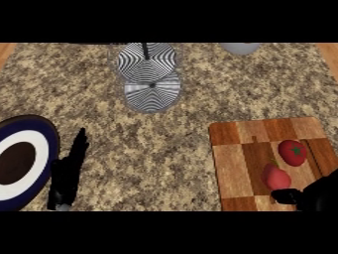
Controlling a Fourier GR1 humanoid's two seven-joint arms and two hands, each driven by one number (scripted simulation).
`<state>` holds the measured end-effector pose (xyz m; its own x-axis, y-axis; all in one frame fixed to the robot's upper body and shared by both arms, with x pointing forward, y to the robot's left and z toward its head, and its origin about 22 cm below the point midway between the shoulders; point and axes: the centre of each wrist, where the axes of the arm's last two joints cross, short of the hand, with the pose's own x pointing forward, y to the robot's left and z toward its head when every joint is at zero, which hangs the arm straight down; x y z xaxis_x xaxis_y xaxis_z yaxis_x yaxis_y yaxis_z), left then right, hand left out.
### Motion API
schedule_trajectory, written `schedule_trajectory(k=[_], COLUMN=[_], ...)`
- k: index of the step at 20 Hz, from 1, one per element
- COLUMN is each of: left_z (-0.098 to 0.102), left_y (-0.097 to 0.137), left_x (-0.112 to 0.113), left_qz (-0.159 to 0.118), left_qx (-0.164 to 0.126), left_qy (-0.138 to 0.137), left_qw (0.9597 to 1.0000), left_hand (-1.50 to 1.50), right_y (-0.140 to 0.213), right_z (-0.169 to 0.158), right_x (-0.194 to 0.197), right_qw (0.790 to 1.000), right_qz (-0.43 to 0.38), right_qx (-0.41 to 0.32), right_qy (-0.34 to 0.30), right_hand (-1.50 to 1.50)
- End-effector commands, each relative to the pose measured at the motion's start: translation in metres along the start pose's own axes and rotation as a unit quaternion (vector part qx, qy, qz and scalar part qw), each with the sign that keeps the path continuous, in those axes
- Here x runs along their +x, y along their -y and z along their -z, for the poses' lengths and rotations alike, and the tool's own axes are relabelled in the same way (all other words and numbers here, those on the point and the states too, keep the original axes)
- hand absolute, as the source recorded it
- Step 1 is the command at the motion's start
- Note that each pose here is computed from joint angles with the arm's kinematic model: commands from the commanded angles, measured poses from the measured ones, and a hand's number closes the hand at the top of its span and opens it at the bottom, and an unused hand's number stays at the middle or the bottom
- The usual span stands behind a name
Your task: Pick the bell pepper from the cutting board and place it in the tiered basket
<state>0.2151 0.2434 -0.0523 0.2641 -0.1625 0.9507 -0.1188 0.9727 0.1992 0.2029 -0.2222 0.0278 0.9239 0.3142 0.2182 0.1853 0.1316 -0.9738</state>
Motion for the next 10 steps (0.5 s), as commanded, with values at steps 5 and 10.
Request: schedule_trajectory(k=[5,10], left_z=[0.003,0.003], left_y=[-0.001,0.004], left_x=[0.003,0.000], left_qz=[0.000,-0.001], left_qx=[-0.002,-0.004], left_qy=[0.001,-0.005], left_qw=[1.0000,1.0000], left_hand=[0.00,0.00], right_y=[-0.007,0.002], right_z=[0.014,0.022], right_x=[0.019,0.022], right_qw=[0.989,0.988], right_qz=[-0.055,-0.047], right_qx=[0.046,0.053], right_qy=[-0.127,-0.140], right_hand=[-1.50,-1.50])
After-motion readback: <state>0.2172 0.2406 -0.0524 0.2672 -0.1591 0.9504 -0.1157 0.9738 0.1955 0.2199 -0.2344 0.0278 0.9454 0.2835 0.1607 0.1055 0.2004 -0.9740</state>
